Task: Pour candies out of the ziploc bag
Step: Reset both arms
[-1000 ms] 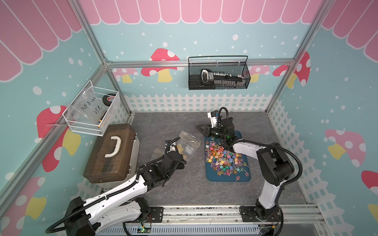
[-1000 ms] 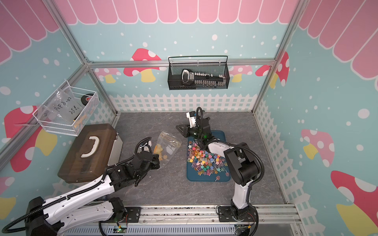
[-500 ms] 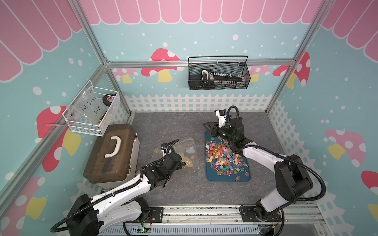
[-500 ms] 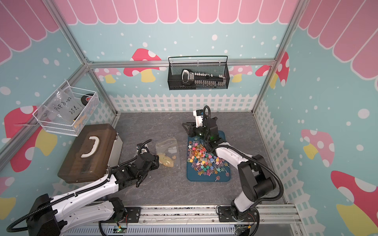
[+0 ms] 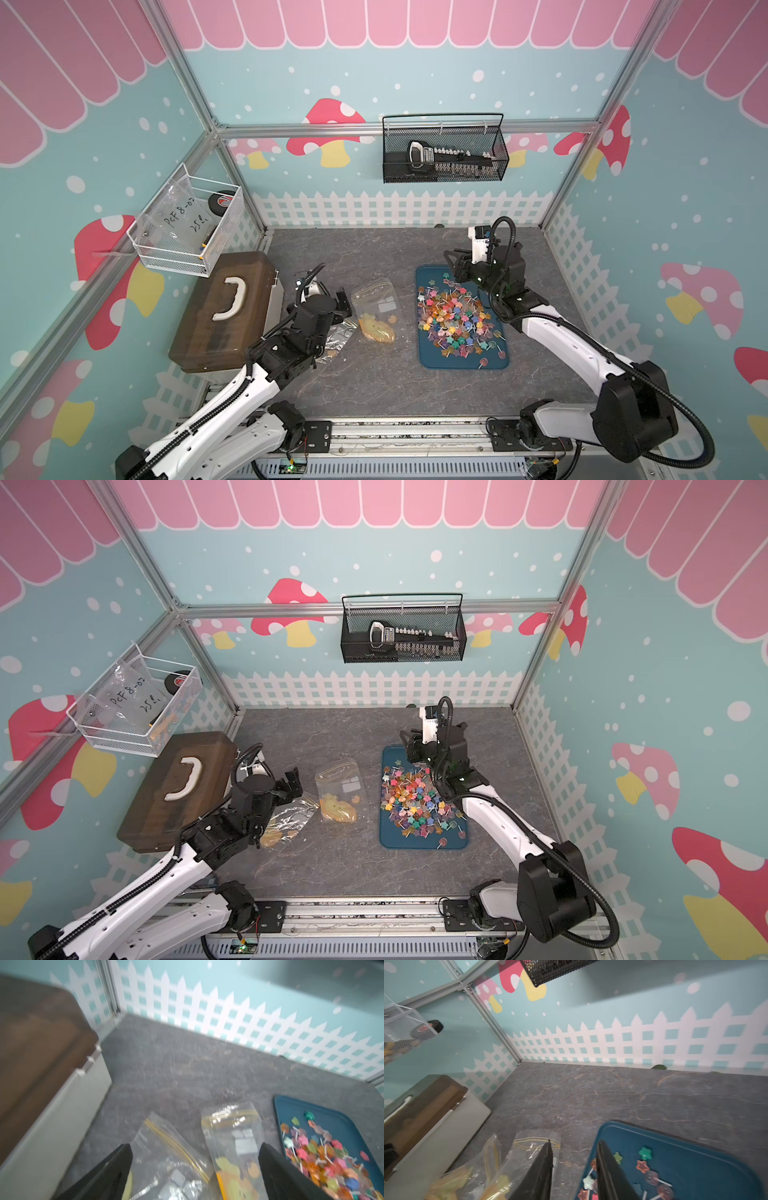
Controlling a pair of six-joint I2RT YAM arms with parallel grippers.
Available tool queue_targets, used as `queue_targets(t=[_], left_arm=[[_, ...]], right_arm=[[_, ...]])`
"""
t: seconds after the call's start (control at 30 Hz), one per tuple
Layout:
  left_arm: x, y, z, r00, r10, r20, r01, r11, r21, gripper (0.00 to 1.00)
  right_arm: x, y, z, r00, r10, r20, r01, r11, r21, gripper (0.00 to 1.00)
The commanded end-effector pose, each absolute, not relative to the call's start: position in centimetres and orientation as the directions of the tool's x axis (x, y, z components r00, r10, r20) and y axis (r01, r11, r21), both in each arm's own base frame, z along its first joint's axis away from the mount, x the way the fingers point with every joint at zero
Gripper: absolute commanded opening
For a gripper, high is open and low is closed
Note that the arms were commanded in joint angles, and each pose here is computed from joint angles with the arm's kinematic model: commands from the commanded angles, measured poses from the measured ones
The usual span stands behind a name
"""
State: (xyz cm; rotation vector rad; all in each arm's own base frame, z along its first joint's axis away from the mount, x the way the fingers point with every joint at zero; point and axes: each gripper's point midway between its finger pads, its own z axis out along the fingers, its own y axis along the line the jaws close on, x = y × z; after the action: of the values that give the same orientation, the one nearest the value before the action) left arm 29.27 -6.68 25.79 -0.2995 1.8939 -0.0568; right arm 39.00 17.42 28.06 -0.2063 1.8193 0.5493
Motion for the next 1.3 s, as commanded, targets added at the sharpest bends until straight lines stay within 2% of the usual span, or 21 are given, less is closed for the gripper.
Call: queue_targets(t=[0.0,0.17,0.27,0.37,0.53,0.73,0.83,0.97,1.1,1.17,1.27], left_arm=[[30.8,-3.7,28.8,-0.194,-0.099,-0.976,-0.233,0.971,-0.053,0.99],[34.2,0.6,25.4,-0.202,-0.207,-0.957,-0.256,0.955,-0.153,0.99],[35.8,1.2,22.5,-0.241,-0.194,-0.951,-0.216,0.966,-0.142,0.99],[36.5,0.2,20.2,-0.264,-0.132,-0.955,-0.138,0.986,-0.098,0.99],[37.2,-0.1,17.3,-0.309,-0.133,-0.942,-0.110,0.989,-0.104,0.99],[38.0,0.5,14.2,-0.330,-0.140,-0.934,-0.148,0.984,-0.096,0.99],[38.7,0.7,13.2,-0.315,-0.148,-0.938,-0.165,0.981,-0.100,1.00],[39.8,0.3,12.7,-0.359,-0.107,-0.927,-0.135,0.989,-0.062,0.99],[39.9,0.8,13.3,-0.293,-0.048,-0.955,-0.122,0.992,-0.012,0.99],[40.0,1.4,12.4,-0.266,-0.070,-0.961,-0.130,0.991,-0.037,0.99],[40.6,1.1,11.6,-0.266,-0.067,-0.962,-0.105,0.994,-0.040,0.99]], right_arm=[[38.4,12.4,28.0,-0.253,-0.021,-0.967,-0.229,0.973,0.039,0.35],[36.1,6.5,27.8,-0.149,-0.133,-0.980,0.016,0.990,-0.137,0.38],[34.7,2.8,25.6,-0.178,-0.154,-0.972,0.176,0.967,-0.185,0.40],[33.7,0.2,22.5,-0.217,-0.150,-0.965,0.266,0.942,-0.206,0.43],[32.8,-3.1,18.3,-0.245,-0.094,-0.965,0.376,0.908,-0.184,0.44],[33.7,-5.9,14.8,-0.277,-0.020,-0.961,0.398,0.907,-0.134,0.44],[34.9,-5.4,14.3,-0.252,-0.053,-0.966,0.309,0.942,-0.132,0.43],[36.9,-4.6,12.7,-0.260,-0.043,-0.965,0.214,0.971,-0.101,0.43],[37.8,-3.8,10.7,-0.233,-0.059,-0.971,0.162,0.982,-0.098,0.44],[38.1,-3.4,10.2,-0.303,-0.067,-0.951,0.129,0.985,-0.111,0.44],[38.3,-3.4,10.2,-0.291,-0.066,-0.955,0.129,0.986,-0.107,0.45]])
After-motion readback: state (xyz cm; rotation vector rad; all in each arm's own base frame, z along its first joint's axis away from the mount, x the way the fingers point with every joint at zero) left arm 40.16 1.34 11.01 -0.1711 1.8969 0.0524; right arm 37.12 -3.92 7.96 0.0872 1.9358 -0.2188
